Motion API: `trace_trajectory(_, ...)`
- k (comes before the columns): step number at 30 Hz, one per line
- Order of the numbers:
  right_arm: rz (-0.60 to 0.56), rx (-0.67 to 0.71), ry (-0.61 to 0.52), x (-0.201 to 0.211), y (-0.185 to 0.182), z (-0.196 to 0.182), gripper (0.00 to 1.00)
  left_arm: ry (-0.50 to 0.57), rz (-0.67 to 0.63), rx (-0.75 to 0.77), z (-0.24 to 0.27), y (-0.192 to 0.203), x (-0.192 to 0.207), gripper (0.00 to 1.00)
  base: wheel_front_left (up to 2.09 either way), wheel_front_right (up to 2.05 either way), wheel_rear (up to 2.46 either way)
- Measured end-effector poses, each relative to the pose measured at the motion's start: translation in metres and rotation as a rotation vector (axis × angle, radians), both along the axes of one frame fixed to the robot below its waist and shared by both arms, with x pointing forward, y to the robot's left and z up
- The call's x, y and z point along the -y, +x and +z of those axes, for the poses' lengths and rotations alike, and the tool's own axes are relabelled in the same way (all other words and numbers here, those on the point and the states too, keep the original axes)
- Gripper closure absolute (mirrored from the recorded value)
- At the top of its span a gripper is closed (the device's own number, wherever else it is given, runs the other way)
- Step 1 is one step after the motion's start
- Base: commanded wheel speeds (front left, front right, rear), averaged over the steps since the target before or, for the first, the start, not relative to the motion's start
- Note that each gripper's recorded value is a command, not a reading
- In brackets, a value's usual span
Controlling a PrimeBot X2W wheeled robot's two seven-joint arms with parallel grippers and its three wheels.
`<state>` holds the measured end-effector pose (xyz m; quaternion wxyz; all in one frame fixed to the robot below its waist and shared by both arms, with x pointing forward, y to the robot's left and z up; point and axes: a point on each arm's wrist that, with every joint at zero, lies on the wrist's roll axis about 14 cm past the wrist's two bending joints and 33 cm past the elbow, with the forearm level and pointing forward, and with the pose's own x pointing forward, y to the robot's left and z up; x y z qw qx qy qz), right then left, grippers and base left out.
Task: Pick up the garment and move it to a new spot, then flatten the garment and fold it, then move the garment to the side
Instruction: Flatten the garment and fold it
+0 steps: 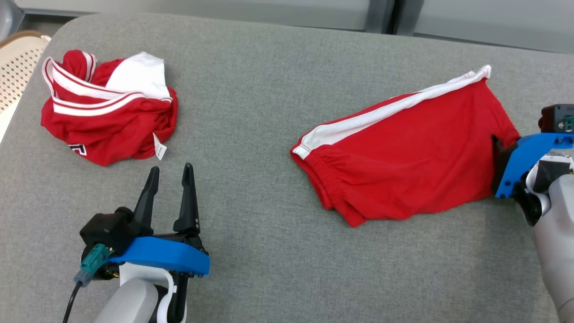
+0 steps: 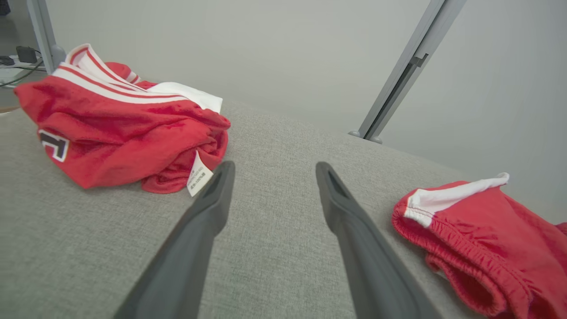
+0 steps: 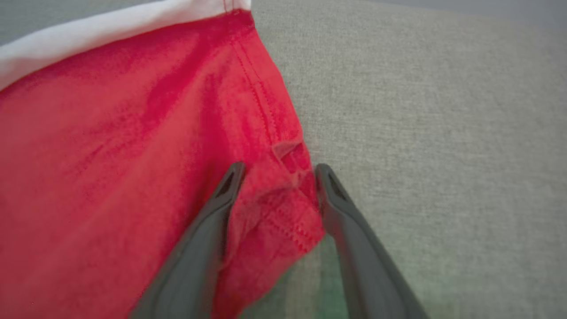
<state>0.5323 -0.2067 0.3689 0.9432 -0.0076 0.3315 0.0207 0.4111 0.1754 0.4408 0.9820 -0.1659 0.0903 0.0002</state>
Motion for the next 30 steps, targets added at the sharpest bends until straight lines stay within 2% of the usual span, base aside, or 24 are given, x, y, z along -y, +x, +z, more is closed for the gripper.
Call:
trace_trajectory(1, -0.001, -0.002, 0.003, 0.000, -0.002, 0.000, 1.00, 0.009, 0.000, 0.004, 0.001, -0.001, -0.001, 0.00, 0.00, 0.00, 0.00)
trace_trajectory(4, -0.018, 0.019, 0.034, -0.002, -0.009, 0.004, 1.00, 0.000, -0.008, 0.029, 0.007, -0.003, 0.004, 0.00, 0.00, 0.00, 0.00)
trace_trajectory(11, -0.082, 0.161, 0.084, 0.011, -0.021, 0.030, 1.00, 0.013, -0.053, 0.072, 0.017, -0.006, 0.015, 0.00, 0.00, 0.00, 0.00)
trace_trajectory(19, -0.248, 0.285, 0.153, 0.048, -0.074, 0.036, 1.00, 0.047, -0.122, 0.093, 0.021, -0.012, 0.037, 0.00, 0.00, 0.00, 0.00)
trace_trajectory(24, -0.346, 0.335, 0.154, 0.075, -0.113, 0.035, 1.00, 0.064, -0.164, 0.106, 0.024, -0.015, 0.051, 0.00, 0.00, 0.00, 0.00)
trace_trajectory(30, -0.397, 0.366, 0.182, 0.079, -0.129, 0.038, 1.00, 0.077, -0.187, 0.113, 0.026, -0.014, 0.059, 0.00, 0.00, 0.00, 0.00)
